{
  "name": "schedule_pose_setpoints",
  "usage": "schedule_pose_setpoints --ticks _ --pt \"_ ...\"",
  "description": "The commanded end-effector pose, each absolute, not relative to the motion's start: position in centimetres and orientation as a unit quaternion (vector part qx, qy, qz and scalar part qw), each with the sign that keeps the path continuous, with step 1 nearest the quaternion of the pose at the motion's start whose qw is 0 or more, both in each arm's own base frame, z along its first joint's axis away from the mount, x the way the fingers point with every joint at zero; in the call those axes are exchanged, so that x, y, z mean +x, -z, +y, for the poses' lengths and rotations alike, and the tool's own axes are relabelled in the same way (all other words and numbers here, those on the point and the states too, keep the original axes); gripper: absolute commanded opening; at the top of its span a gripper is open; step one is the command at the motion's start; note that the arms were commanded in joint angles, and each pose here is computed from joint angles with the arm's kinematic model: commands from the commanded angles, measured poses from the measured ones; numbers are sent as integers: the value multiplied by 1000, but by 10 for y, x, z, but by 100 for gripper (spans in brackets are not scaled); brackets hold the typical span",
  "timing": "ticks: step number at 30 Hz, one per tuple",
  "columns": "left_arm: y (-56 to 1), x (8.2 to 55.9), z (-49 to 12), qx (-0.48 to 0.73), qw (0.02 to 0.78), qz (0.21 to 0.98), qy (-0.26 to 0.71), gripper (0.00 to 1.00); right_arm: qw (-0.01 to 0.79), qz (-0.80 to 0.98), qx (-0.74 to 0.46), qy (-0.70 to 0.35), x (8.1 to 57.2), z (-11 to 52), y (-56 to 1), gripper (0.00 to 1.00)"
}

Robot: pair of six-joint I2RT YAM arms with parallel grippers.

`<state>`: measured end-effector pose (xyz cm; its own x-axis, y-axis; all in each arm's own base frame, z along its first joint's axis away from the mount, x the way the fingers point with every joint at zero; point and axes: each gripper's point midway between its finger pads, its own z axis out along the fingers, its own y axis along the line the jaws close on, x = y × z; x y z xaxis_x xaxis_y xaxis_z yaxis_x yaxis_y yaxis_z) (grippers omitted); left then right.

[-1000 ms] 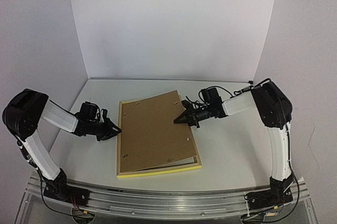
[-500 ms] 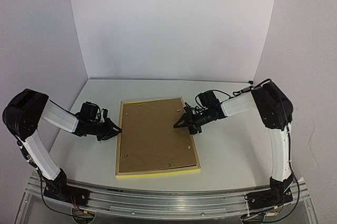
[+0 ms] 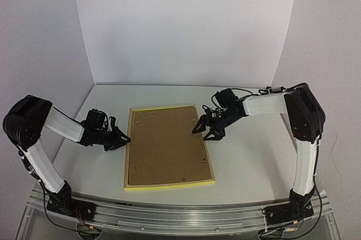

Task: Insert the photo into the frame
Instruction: Place the photo frame item in the photo frame.

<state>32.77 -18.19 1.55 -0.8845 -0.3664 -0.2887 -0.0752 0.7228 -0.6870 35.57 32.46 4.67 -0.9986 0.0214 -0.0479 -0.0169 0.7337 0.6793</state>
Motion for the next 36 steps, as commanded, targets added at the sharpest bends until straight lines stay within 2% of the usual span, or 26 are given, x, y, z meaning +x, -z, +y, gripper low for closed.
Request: schedule_pose_setpoints --ticks 1,11,27,35,36 --pt "14 302 -178 -138 142 924 327 4 36 945 9 -326 357 309 -53 68" --pt "16 301 -180 -130 136 925 331 5 19 943 -16 -332 354 334 -48 67" --pt "15 301 -184 -118 131 924 338 7 18 960 -41 -275 350 348 -27 67" --pt "7 309 -181 -117 141 928 325 19 30 967 -43 -248 357 349 -24 67" --pt "5 310 -180 -118 146 929 320 24 35 967 -47 -248 358 350 -29 67"
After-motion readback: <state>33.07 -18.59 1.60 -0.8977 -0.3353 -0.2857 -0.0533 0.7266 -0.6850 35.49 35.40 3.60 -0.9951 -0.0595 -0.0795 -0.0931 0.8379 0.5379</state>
